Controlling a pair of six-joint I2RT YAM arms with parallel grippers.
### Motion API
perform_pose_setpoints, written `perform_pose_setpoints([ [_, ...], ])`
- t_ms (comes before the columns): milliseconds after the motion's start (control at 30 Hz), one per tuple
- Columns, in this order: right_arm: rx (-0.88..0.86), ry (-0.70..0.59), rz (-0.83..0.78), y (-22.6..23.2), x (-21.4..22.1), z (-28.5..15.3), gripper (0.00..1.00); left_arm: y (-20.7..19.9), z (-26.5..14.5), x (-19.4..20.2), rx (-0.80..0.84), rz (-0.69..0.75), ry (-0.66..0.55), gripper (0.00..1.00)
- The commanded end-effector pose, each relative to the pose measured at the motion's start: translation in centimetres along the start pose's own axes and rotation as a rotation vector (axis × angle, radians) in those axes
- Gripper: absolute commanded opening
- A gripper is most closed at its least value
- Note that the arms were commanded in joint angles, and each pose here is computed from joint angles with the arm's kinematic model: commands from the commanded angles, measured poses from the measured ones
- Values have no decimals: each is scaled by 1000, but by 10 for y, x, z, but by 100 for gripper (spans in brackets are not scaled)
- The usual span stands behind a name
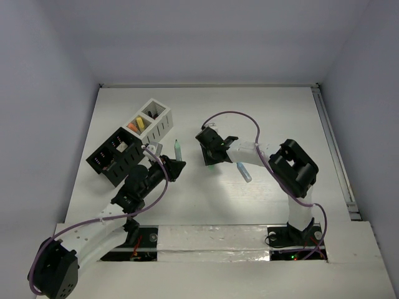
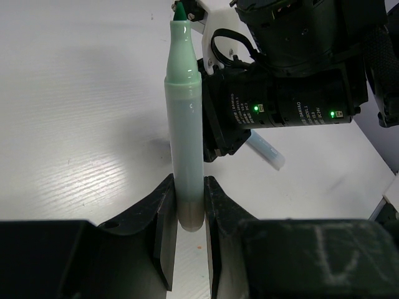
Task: Sort the stationery into containers
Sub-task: Close the pen cap on the pen.
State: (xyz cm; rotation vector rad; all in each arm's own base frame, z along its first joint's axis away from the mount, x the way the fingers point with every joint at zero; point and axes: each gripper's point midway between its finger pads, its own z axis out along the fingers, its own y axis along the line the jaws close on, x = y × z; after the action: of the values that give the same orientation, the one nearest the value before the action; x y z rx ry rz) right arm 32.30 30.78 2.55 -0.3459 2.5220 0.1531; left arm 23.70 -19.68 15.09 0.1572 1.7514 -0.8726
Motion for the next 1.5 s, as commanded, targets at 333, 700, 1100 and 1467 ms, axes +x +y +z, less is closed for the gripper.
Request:
perform_pose_setpoints([
  [333,-36,57,7,7,19,-4,20,-6,0,-11,25,7,-42,0],
  [700,-107,-244,87,7,-46,-62,4,-7,2,-7,35,2,-29,0],
  [1100,-341,-584,198,27,-130,-163,0,-30,8,5,170,28,27,0],
  [1467,-495,-705,254,55,-169,-190,0,-45,14,21,222,52,85,0],
])
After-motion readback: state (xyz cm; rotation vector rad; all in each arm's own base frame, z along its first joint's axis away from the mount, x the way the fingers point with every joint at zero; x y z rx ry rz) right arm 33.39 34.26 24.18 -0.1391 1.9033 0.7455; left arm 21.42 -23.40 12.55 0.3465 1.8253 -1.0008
